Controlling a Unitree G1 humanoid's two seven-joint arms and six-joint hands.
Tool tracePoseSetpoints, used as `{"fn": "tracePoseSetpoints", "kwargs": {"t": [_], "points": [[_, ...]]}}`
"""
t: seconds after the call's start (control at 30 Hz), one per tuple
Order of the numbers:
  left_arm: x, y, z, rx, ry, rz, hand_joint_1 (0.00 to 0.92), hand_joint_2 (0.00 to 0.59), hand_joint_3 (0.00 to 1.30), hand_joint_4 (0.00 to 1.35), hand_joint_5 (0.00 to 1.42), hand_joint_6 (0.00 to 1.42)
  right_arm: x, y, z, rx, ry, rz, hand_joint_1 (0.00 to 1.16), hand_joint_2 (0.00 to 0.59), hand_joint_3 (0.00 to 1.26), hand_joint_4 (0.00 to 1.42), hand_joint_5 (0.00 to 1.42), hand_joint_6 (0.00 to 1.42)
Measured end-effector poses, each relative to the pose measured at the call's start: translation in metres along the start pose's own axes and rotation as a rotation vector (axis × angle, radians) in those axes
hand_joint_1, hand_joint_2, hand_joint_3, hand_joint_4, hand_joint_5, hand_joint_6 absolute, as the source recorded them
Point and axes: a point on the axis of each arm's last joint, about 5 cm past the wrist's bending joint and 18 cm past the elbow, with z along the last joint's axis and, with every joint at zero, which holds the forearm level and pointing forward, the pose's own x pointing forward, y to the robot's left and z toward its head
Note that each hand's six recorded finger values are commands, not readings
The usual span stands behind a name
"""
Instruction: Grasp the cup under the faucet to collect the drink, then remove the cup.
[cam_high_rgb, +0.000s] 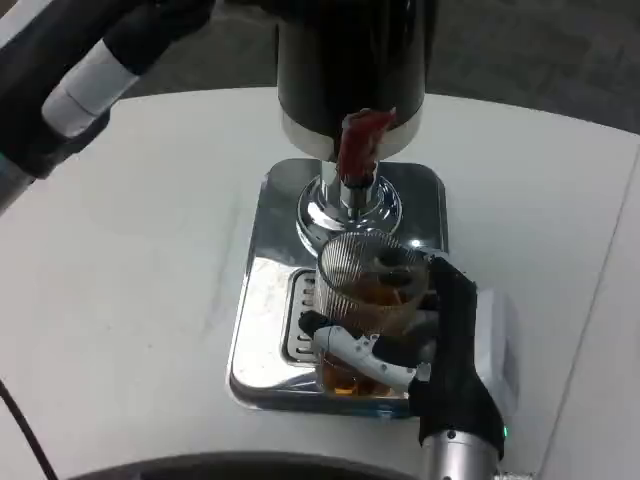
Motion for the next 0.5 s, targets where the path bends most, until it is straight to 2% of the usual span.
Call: {"fn": "tracePoseSetpoints", "kwargs": {"t": [0.1,0.3,0.5], "points": [[-0.01,0.0,0.001,-0.004,0.024,0.022,0.0,0.001,0.27,0.26,0.34,0.31,-0.001,-0.0016,0.0006,0.003,-0.004,-0.001,1.04,0.06,1.02,1.19,1.11,0.96],[-0.03,-0.005,0.0039,-0.007,0.081,0.05,0.0,0.001,0.28,0.27,0.35,0.33,-0.01,-0.0124,-0.0039,-0.014,0.008,-0.009,1.04,0.061,1.02,1.19,1.11,0.96],[-0.055,-0.011,0.0063,-0.018,0.173,0.067,0.0,0.001,0.29,0.28,0.35,0.33,-0.025,-0.0204,-0.0107,-0.024,0.062,0.01,1.05,0.062,1.02,1.19,1.11,0.96]]}}
